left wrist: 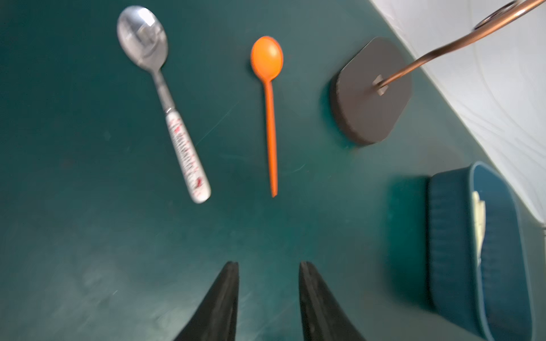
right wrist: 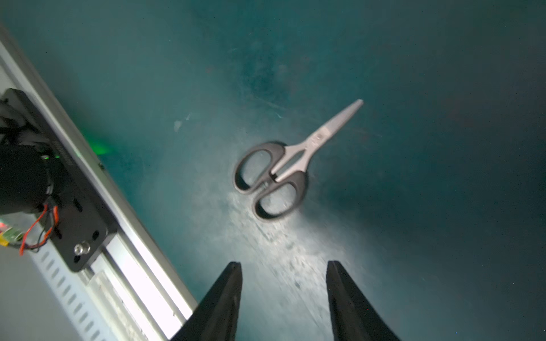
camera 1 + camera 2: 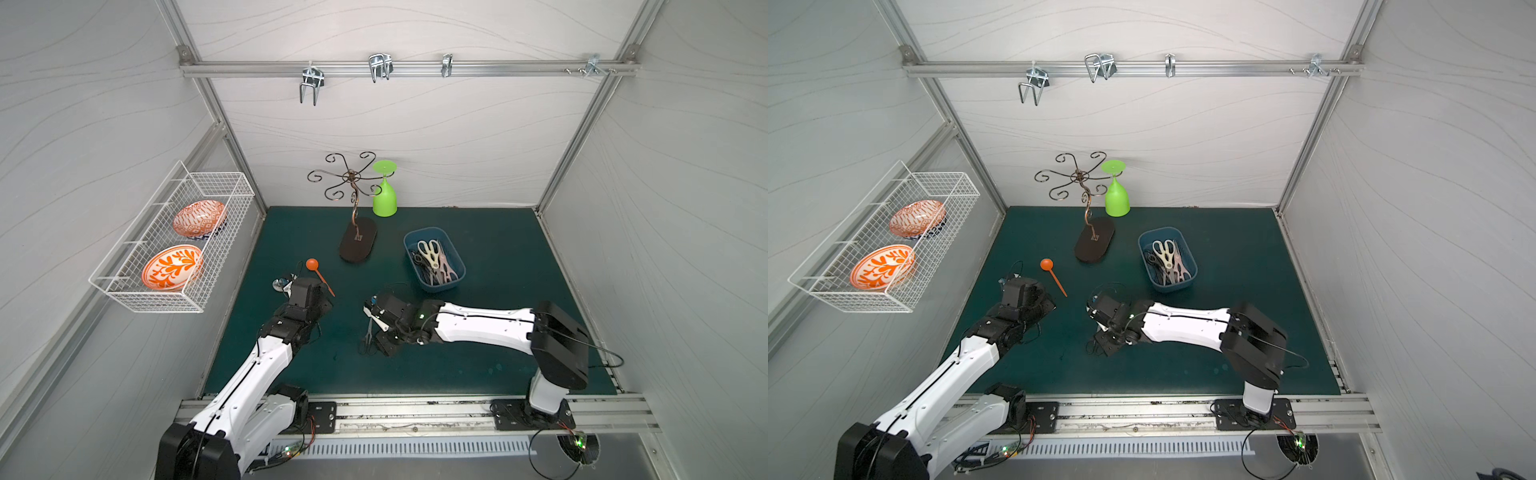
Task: Put the scissors into the storage box
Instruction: Pick up the scissors from the center of the board.
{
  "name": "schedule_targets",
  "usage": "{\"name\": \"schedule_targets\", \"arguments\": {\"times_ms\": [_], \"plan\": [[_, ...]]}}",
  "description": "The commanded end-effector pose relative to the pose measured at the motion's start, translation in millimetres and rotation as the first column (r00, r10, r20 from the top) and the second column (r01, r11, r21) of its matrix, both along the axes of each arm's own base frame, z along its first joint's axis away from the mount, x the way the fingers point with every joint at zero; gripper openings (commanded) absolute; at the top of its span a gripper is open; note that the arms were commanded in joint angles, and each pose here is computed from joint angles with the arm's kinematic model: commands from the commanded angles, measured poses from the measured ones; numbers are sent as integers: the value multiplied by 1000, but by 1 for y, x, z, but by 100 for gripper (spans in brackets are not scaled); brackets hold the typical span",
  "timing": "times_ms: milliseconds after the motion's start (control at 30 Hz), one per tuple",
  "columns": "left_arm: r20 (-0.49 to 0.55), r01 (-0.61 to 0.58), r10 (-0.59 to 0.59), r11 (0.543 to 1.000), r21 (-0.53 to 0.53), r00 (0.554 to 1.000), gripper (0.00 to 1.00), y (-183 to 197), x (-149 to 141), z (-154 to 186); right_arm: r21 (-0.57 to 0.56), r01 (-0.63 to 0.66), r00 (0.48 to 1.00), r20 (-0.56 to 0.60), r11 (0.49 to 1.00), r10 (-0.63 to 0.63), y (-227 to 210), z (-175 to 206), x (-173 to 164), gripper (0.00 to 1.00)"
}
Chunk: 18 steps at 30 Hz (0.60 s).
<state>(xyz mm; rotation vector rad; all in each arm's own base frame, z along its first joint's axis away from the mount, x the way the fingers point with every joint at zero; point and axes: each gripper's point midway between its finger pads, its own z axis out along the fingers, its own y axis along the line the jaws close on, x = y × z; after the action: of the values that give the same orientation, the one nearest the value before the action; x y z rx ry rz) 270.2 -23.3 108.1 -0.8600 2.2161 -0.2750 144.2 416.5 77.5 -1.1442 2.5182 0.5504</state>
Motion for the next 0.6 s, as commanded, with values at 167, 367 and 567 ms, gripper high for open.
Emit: {"name": "schedule_targets", "arguments": {"times_ms": [167,367,567], "plan": [[19,-87,89,991,-97,996,39,13,-3,-2,-82,5,999,-52,997,-9,27,-32,3,48],[-3,-104,105,982,-155,994,39,13,3,-9,-118,-5,996,-91,993,-6,29,-42,-1,48],[-1,-113,114,983,-146,994,38,15,2,-10,-139,3,988,-150,990,-24,27,-54,0,48]]}}
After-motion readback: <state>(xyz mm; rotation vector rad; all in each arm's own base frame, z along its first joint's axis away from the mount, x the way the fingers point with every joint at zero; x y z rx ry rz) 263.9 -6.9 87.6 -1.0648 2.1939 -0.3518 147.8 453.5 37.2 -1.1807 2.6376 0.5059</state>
